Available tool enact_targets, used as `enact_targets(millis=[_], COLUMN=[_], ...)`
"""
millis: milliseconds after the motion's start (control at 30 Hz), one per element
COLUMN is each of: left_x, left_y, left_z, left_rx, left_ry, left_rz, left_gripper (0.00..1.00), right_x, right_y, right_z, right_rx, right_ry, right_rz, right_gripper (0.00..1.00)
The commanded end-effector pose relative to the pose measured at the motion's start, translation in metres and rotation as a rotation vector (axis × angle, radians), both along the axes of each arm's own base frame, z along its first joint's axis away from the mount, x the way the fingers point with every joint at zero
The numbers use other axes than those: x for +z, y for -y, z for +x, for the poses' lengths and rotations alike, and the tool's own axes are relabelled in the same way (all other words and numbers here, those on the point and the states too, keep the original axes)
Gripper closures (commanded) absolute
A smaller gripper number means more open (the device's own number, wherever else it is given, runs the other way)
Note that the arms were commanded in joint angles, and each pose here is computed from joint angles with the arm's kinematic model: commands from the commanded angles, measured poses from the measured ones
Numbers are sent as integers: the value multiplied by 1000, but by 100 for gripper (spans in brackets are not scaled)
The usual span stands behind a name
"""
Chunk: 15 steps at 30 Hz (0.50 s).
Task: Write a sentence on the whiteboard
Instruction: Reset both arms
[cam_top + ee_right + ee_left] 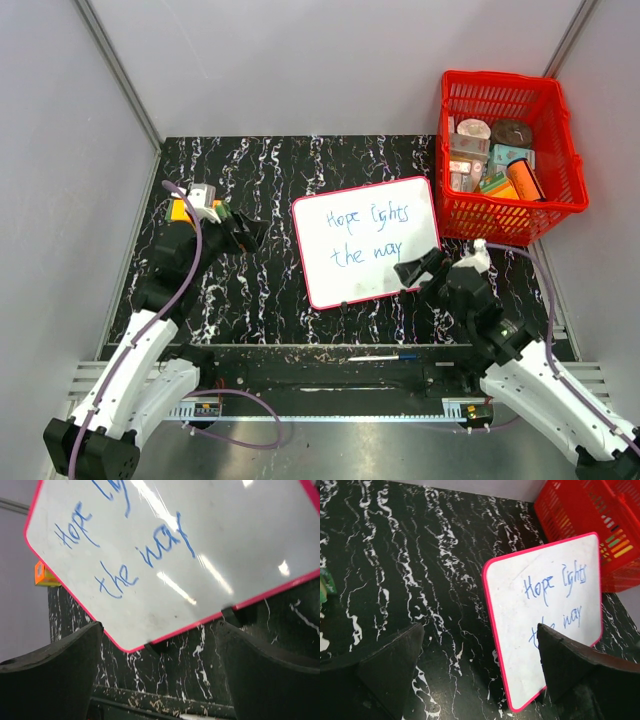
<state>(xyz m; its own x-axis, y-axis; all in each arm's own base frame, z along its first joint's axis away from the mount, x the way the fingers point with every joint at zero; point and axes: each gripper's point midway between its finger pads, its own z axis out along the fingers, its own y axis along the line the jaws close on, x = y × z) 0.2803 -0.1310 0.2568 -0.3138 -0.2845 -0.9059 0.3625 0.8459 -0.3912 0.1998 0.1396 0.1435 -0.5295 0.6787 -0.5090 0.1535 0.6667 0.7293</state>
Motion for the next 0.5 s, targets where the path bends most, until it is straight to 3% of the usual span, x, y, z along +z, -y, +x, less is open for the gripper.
enact_targets(millis=[0,300,467], left_x=[-3,-27,-32], left_y=[-15,-32,-34], left_z=[9,21,26], left_rx=[120,223,220], left_ry=[-44,-85,-11], left_rz=[-12,30,57], left_gripper=[1,1,1], right_x=[41,93,106], right_y=[30,81,87], right_z=[30,56,72], right_rx=[-67,-227,-281], right_ry=[150,321,428], right_rz=[-282,-642,-732], right_gripper=[0,0,0])
